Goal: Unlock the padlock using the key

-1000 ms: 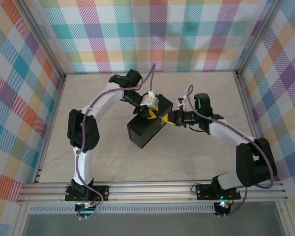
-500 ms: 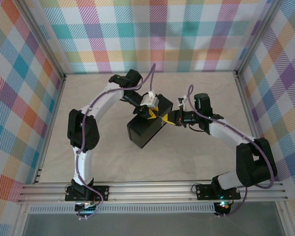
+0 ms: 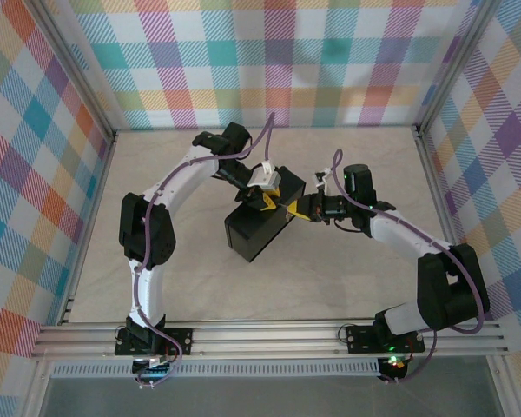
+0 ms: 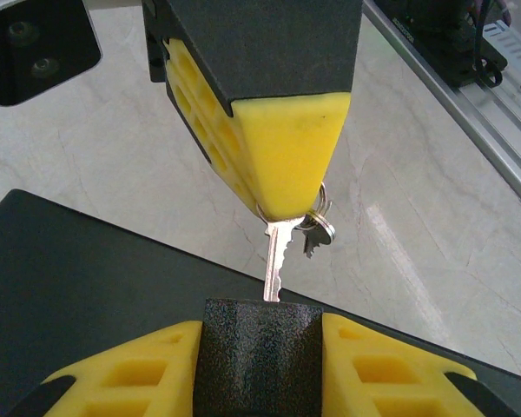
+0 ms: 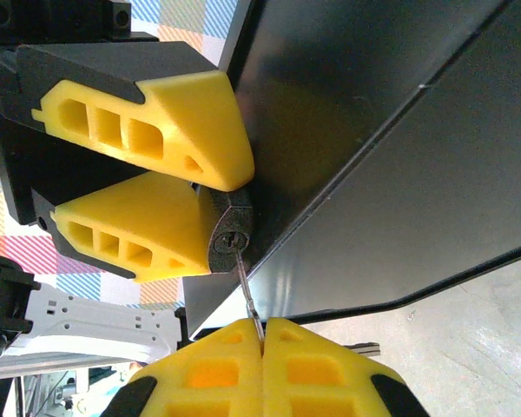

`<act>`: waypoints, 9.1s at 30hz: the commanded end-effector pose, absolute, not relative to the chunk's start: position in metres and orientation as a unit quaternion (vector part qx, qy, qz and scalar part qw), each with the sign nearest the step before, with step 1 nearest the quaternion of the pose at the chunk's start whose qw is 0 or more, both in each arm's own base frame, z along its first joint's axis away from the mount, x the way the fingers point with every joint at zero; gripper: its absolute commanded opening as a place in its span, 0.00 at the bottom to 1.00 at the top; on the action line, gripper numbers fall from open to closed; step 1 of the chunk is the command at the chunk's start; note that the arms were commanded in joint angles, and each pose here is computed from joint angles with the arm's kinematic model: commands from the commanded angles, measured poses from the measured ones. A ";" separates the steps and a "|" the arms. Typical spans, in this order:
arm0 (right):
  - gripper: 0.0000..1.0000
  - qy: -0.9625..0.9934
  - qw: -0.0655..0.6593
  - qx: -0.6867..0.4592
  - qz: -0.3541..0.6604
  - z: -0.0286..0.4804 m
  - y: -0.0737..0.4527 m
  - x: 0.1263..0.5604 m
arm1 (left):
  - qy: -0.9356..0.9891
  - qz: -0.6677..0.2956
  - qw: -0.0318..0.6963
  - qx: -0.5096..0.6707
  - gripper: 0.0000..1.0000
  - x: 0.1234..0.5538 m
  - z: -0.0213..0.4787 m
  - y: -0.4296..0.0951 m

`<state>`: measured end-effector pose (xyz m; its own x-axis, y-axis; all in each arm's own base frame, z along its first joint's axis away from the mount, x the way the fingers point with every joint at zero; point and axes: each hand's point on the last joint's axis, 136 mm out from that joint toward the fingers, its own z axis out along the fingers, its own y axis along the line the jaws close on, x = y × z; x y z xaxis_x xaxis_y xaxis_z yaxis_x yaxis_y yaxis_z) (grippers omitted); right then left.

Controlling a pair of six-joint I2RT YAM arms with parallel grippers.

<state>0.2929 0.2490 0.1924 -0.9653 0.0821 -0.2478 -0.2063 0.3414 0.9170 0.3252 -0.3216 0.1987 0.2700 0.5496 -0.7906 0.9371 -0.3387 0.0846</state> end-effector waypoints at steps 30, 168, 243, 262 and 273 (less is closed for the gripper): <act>0.02 0.790 0.141 -0.070 0.592 0.216 0.266 0.300 | 0.508 -0.350 0.261 0.743 0.32 0.316 0.186 -0.321; 0.32 0.800 0.198 0.010 0.567 0.238 0.291 0.307 | 0.516 -0.409 0.277 0.700 0.22 0.309 0.200 -0.316; 0.01 0.808 0.172 0.037 0.563 0.211 0.264 0.305 | 0.531 -0.398 0.293 0.688 0.20 0.326 0.204 -0.305; 0.00 0.771 0.126 0.036 0.623 0.221 0.286 0.308 | 0.538 -0.369 0.294 0.699 0.24 0.328 0.192 -0.314; 0.04 0.785 0.133 0.010 0.605 0.227 0.293 0.307 | 0.529 -0.386 0.295 0.696 0.20 0.322 0.196 -0.316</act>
